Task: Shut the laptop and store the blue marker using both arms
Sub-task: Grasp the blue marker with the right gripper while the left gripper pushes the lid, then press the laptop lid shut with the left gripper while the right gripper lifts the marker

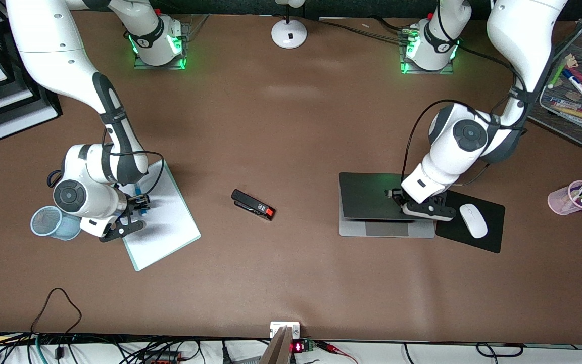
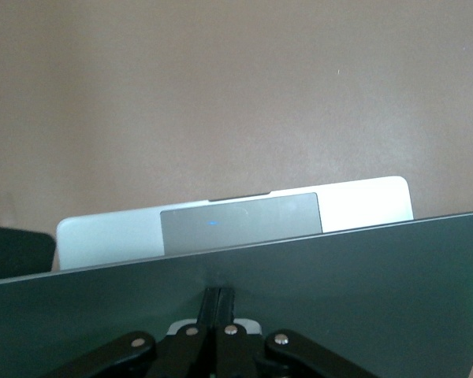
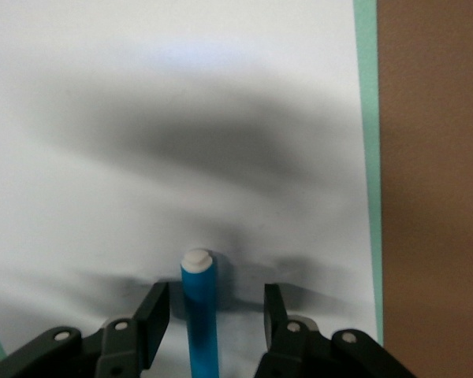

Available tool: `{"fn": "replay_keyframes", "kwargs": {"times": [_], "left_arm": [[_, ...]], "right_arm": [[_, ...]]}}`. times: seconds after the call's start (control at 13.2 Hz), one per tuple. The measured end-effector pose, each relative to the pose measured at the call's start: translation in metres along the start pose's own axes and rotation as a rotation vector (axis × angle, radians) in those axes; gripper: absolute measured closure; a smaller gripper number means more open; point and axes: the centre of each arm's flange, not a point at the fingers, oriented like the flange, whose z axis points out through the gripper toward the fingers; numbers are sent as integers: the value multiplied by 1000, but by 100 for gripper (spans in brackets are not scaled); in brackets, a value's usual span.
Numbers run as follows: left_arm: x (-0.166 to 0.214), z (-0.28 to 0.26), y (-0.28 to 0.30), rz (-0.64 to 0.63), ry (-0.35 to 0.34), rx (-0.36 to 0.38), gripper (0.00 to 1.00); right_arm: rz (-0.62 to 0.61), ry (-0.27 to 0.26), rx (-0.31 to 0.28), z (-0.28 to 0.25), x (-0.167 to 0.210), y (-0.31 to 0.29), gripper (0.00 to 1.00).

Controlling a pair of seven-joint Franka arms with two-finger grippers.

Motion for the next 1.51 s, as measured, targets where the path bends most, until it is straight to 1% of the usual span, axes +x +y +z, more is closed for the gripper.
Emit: {"fn": "replay_keyframes", "kwargs": {"times": [0.08, 0.23, 0.38, 0.45, 0.53, 0.68, 0.76, 1.06, 1.13, 1.21, 1.29, 1.51], "left_arm": [[4, 5, -1, -4, 1, -5, 99], [10, 14, -2, -11, 4, -15, 99], [9, 27, -5, -18, 10, -23, 99], [8, 35, -6, -22, 17, -30, 99], [7, 43, -8, -22, 21, -33, 99], [2, 58, -10, -2, 13, -26, 99], [0, 64, -11, 5, 9, -24, 99], [-1, 78, -15, 6, 17, -26, 99], [-2, 81, -16, 5, 12, -26, 99], [-4, 84, -17, 4, 7, -26, 99], [-5, 87, -16, 3, 6, -29, 99], [-4, 88, -16, 3, 14, -32, 99]], "right_arm": [[-1, -2, 1, 2, 0, 0, 45], [-3, -1, 1, 2, 1, -2, 46], [-3, 2, 1, 1, 1, -2, 59], [-4, 2, 1, 1, 1, -2, 59], [-4, 2, 1, 0, 1, -2, 61], [-5, 3, 2, 0, 2, -3, 61], [-5, 3, 1, 0, 2, -3, 64], [-6, 5, 2, 0, 2, -4, 68], [-3, 7, 5, -1, 2, -4, 75], [1, 9, 10, -1, 2, -4, 75], [5, 10, 14, -1, 3, -4, 78], [5, 24, 14, -5, 5, -4, 81]]}}
